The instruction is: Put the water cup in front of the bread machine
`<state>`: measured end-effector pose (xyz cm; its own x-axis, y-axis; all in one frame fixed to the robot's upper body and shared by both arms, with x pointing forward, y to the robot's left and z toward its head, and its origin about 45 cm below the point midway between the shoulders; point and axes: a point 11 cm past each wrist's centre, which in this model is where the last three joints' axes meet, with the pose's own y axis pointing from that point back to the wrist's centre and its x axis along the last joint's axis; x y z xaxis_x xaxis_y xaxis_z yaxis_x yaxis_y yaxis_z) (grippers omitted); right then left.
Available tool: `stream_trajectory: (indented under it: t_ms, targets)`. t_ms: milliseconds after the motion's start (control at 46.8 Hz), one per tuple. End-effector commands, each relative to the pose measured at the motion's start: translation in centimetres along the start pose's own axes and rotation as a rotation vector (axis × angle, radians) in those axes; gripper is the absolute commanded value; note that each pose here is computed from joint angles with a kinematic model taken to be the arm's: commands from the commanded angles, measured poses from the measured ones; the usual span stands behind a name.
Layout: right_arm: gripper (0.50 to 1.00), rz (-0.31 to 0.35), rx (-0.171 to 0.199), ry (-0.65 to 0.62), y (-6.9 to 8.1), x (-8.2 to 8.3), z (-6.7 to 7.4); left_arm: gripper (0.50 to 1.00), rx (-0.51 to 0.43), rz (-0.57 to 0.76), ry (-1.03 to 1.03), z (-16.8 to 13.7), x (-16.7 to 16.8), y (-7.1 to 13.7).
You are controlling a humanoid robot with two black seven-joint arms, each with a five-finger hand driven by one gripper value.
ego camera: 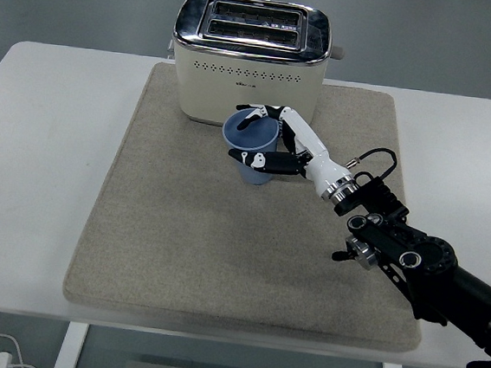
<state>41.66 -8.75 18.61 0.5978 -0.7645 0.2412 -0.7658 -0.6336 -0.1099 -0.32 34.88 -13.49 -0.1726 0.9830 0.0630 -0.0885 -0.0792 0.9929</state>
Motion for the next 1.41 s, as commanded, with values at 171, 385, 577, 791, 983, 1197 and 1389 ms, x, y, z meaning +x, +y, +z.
stream_trajectory:
  t_ms: [171, 385, 577, 791, 983, 1197, 1389]
  targets:
    - [0.500, 0.004, -0.008, -0.007, 0.29, -0.12, 0.37, 1.000, 0.000, -0.001, 0.000, -0.01, -0.01, 0.00]
    - [0.500, 0.003, -0.009, -0.009, 0.33, -0.15, 0.43, 1.000, 0.000, -0.001, 0.000, -0.01, -0.01, 0.00]
    - [0.645, 0.004, -0.009, -0.012, 0.32, -0.13, 0.41, 1.000, 0.000, -0.001, 0.000, -0.01, -0.01, 0.00]
    - [0.709, 0.005, -0.008, -0.012, 0.31, -0.10, 0.39, 1.000, 0.000, -0.001, 0.000, -0.01, -0.01, 0.00]
    - [0.723, 0.006, -0.008, -0.013, 0.30, -0.07, 0.37, 1.000, -0.001, -0.001, 0.000, 0.08, -0.02, 0.00]
    - [0.752, 0.006, -0.009, -0.019, 0.40, -0.14, 0.47, 1.000, 0.000, -0.001, 0.000, -0.01, -0.01, 0.00]
    - [0.780, 0.001, -0.007, -0.028, 0.41, -0.26, 0.44, 1.000, 0.000, -0.001, 0.000, -0.01, -0.01, 0.00]
